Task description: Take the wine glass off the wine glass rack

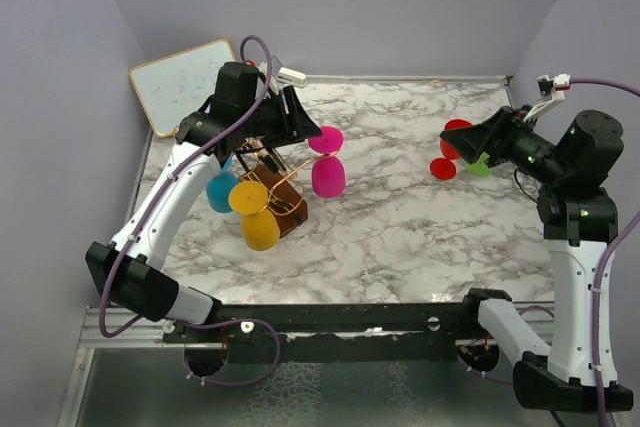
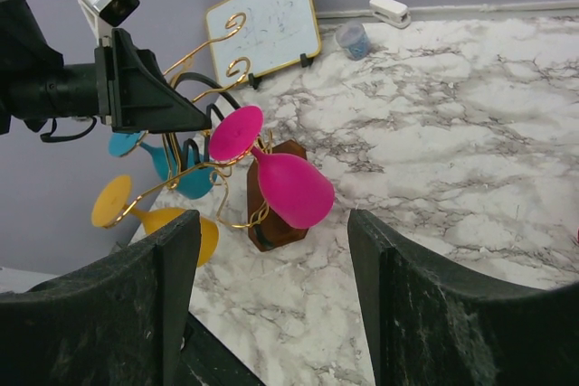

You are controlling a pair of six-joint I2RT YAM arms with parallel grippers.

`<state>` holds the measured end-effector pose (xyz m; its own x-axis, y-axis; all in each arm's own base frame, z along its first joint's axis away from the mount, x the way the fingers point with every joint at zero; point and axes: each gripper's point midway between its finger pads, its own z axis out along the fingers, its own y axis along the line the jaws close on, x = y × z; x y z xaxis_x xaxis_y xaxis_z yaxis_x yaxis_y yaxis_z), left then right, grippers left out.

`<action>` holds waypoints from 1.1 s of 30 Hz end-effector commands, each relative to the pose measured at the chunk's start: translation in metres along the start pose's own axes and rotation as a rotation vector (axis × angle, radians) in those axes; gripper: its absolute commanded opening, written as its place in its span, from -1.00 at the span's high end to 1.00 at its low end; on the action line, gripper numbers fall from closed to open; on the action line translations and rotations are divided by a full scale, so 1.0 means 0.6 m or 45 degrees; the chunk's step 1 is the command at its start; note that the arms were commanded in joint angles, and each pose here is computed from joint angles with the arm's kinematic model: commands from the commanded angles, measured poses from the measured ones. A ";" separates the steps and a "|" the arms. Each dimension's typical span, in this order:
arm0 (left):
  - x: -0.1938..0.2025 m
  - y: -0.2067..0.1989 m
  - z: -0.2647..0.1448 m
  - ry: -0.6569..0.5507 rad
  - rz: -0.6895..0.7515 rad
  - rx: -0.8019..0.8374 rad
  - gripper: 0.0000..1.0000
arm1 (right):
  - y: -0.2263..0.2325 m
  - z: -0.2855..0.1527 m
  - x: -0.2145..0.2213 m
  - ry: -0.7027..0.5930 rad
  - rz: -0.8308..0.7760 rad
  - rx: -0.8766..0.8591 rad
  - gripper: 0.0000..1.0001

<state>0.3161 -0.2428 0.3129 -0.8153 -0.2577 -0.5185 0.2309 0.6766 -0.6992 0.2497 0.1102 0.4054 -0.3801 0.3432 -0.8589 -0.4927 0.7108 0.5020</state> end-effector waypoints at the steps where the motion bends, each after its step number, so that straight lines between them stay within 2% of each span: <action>1: 0.000 0.006 0.009 -0.002 -0.005 -0.021 -0.04 | 0.008 -0.007 -0.014 -0.027 -0.039 0.021 -0.32; 26: 0.007 0.018 0.046 0.035 -0.035 0.015 -0.04 | 0.004 -0.004 -0.012 -0.033 -0.040 0.026 -0.31; 33: 0.010 0.017 0.050 0.044 -0.039 0.037 0.16 | 0.001 -0.004 -0.011 -0.034 -0.036 0.033 -0.31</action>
<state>0.3299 -0.2526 0.2823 -0.8411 -0.2601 -0.4742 0.1903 0.6784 -0.7096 0.2507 0.1092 0.4038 -0.3800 0.3407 -0.8600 -0.4825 0.7202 0.4985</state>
